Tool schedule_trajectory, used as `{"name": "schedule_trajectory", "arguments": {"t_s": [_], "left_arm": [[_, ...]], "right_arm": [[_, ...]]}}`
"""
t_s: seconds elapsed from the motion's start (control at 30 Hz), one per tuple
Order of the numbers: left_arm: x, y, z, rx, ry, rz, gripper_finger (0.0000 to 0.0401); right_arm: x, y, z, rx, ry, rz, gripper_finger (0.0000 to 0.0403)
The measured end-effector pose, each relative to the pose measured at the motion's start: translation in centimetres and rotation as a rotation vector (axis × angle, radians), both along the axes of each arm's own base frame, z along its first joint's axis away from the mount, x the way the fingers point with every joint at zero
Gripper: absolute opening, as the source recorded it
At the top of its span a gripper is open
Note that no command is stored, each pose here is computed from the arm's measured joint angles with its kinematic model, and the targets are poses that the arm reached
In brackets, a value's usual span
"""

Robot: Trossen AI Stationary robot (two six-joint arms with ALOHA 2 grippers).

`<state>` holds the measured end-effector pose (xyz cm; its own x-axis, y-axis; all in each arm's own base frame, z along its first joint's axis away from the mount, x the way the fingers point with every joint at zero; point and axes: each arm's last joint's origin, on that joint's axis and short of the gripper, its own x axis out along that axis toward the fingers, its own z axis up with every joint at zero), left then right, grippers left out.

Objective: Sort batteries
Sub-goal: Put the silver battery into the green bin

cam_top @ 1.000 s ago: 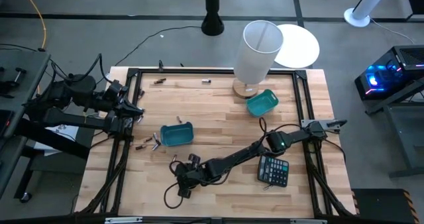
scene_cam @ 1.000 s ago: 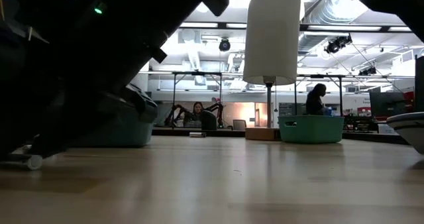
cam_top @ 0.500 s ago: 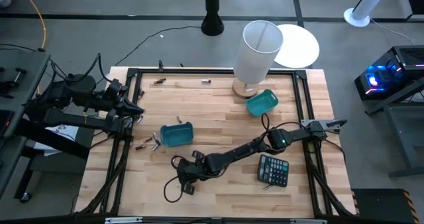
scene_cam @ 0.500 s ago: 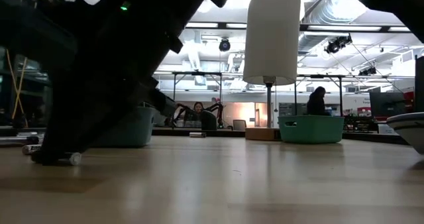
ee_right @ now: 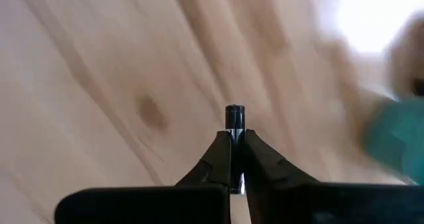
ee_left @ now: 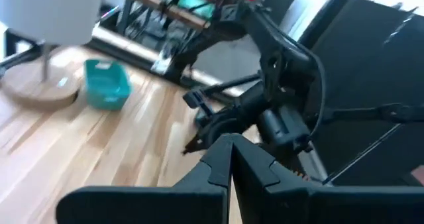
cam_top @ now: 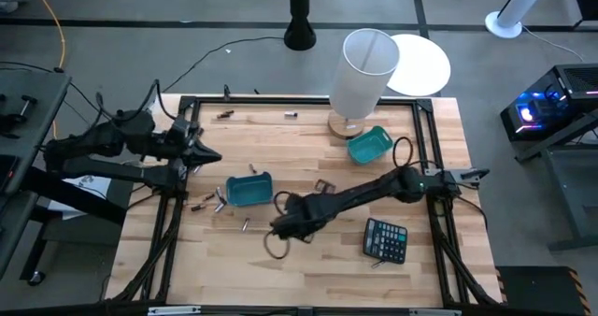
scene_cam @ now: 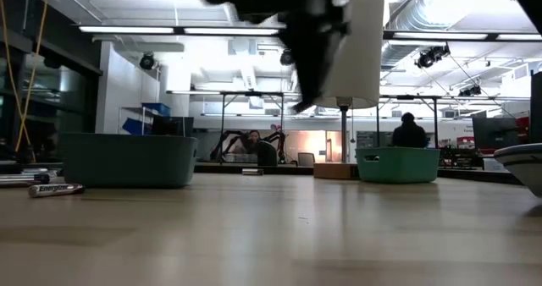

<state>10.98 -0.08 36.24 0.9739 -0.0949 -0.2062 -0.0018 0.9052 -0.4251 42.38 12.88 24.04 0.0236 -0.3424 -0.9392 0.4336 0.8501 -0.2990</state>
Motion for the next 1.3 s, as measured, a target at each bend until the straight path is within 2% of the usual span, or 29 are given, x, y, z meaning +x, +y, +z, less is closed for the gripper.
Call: {"name": "schedule_trajectory", "arguments": {"t_s": [0.13,0.23,0.33,0.43,0.53,0.67,0.77,0.9,1.0,1.07,1.13,1.3], "left_arm": [[1.4,-0.1,-0.8,-0.021,-0.077,-0.035,0.0001],[2.2,-0.1,-1.5,-0.042,-0.058,-0.033,0.0001],[3.0,0.0,-2.2,-0.037,-0.03,-0.007,0.0001],[3.8,0.3,-2.5,-0.023,-0.04,0.069,0.0001],[5.0,0.6,-2.7,-0.006,-0.034,0.168,0.0001],[6.8,1.0,-3.4,-0.012,-0.01,0.293,0.0001],[8.2,1.1,-4.2,-0.044,0.029,0.328,0.0001],[10.0,1.0,-5.7,-0.108,0.104,0.332,0.0001],[11.3,0.7,-7.1,-0.111,0.178,0.312,0.0],[12.1,0.5,-8.0,-0.107,0.221,0.296,0.0],[12.9,0.4,-8.9,-0.106,0.266,0.266,0.0],[14.2,0.3,-10.6,-0.069,0.348,0.197,0.0]], "right_arm": [[-2.6,-1.6,2.6,0.029,-0.072,-0.051,0.0001],[-6.0,-3.3,2.1,0.044,-0.066,-0.128,0.0005],[-10.1,-5.7,2.4,0.053,-0.16,-0.212,0.0005],[-14.5,-9.0,2.9,0.009,-0.285,-0.312,0.0004],[-17.9,-11.9,1.9,-0.021,-0.372,-0.38,0.0003],[-21.3,-14.7,0.2,0.003,-0.421,-0.419,0.0002],[-23.1,-15.4,-1.0,0.059,-0.429,-0.419,0.0002],[-24.4,-14.5,-1.2,0.253,-0.49,-0.338,0.0001],[-24.2,-12.8,-0.8,0.441,-0.619,-0.237,0.0001],[-24.0,-11.5,-1.3,0.522,-0.629,-0.224,0.0],[-23.6,-10.1,-2.1,0.562,-0.586,-0.251,0.0],[-21.3,-7.6,-3.6,0.586,-0.443,-0.242,0.0]]}}
